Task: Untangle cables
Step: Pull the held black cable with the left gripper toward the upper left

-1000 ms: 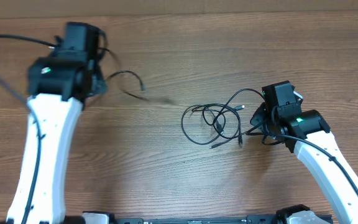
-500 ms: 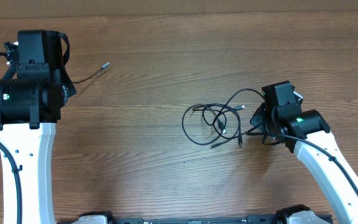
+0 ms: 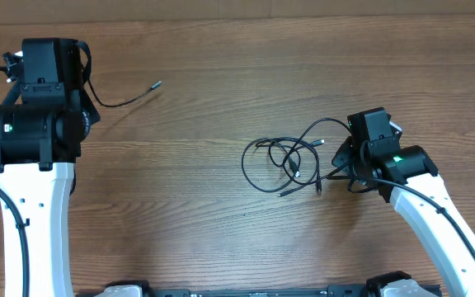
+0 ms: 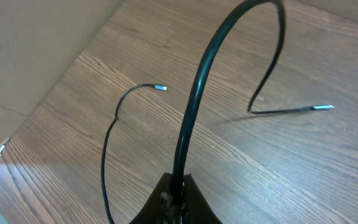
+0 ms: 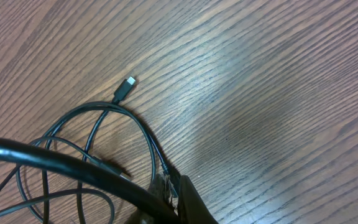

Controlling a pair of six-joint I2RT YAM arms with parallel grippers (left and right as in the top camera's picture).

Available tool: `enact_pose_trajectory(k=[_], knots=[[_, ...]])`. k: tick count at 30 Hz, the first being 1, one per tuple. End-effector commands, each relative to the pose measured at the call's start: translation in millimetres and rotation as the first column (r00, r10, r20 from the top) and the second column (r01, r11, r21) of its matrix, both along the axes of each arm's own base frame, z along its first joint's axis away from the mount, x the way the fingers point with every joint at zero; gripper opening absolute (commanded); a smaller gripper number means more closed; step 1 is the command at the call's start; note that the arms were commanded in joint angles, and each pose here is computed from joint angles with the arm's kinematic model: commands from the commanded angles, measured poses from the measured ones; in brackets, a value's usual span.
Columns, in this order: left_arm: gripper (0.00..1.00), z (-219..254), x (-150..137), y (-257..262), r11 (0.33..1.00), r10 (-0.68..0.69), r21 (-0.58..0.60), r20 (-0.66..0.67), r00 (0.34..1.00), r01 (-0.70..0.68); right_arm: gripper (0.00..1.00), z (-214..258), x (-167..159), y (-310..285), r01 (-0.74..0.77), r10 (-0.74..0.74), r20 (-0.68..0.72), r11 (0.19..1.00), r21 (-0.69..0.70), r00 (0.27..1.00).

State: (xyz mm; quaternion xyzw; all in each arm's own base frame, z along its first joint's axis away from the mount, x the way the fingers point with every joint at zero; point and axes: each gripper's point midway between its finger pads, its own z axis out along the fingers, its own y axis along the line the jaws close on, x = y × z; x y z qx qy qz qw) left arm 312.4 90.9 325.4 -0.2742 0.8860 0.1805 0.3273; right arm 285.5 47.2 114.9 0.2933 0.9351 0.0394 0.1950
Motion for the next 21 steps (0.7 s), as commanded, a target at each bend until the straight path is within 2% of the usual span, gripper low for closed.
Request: enact_pose_trajectory(k=[1,9,21], knots=[[0.05,-5.6,5.0,14.4,0.998,0.059,0.011,-0.002,0.998,-0.059,0.04,8.2,4.0,-0.3,0.004,-0.004,0.028,1.0,0.004,1.0],[0.05,-22.3,17.2,52.6,0.985,0.172,-0.002,-0.011,0.985,-0.172,0.04,8.2,4.0,-0.3,0.004,-0.004,0.028,1.0,0.004,1.0],[0.04,-29.0,4.2,122.7,0.908,0.418,-0.048,0.06,0.907,-0.416,0.04,8.3,4.1,-0.3,0.004,-0.004,0.028,1.0,0.005,1.0]])
